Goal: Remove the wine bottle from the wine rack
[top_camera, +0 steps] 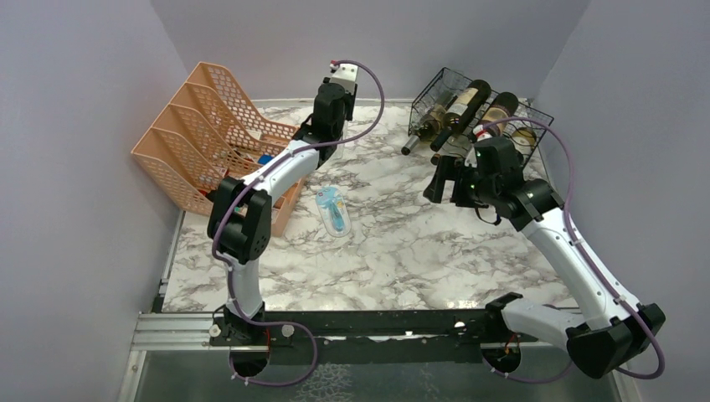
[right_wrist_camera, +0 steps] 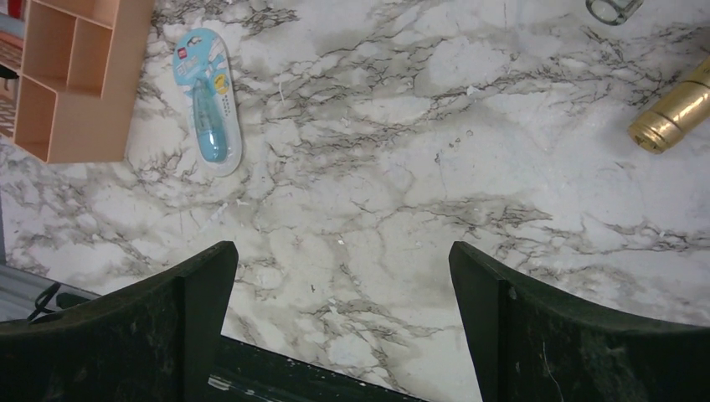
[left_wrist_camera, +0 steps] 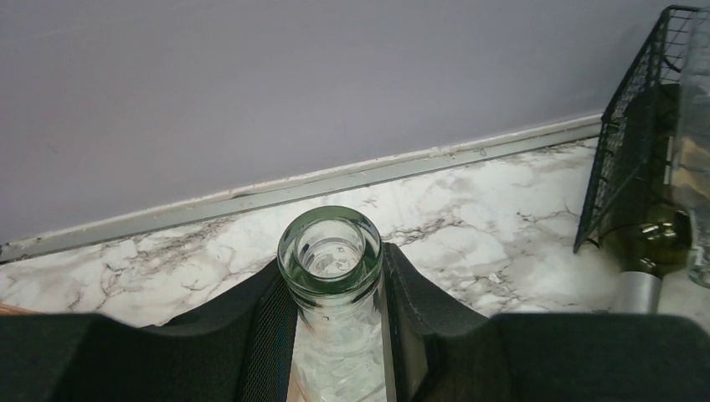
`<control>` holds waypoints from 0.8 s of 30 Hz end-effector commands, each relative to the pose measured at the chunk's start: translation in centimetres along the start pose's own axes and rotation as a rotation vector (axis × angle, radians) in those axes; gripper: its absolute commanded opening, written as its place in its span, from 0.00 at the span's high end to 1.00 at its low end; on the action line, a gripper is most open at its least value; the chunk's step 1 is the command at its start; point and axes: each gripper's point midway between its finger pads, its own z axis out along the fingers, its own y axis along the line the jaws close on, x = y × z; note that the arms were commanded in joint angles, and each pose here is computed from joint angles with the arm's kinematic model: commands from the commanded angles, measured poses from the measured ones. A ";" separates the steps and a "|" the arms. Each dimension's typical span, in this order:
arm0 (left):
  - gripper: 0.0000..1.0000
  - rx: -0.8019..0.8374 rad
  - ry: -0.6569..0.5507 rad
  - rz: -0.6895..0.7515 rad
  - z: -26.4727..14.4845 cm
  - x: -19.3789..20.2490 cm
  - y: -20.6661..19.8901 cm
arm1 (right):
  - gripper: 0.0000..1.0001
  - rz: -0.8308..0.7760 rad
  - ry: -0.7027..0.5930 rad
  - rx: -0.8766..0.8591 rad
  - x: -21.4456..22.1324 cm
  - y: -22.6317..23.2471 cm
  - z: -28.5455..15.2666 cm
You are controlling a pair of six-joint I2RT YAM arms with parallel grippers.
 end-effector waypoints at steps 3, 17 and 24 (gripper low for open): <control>1.00 0.064 -0.106 -0.064 2.3 -3.3 -0.1 | 0.01 -0.098 -0.128 -0.019 -2.5 0.1 -1.2; 0.99 0.051 -0.042 -0.164 2.6 -0.2 1.1 | 0.00 -0.137 -0.152 0.005 -3.7 -0.1 -0.6; 0.69 0.077 -0.056 -0.128 1.3 0.4 1.2 | 0.00 -0.118 -0.166 0.012 -4.0 -0.1 -1.3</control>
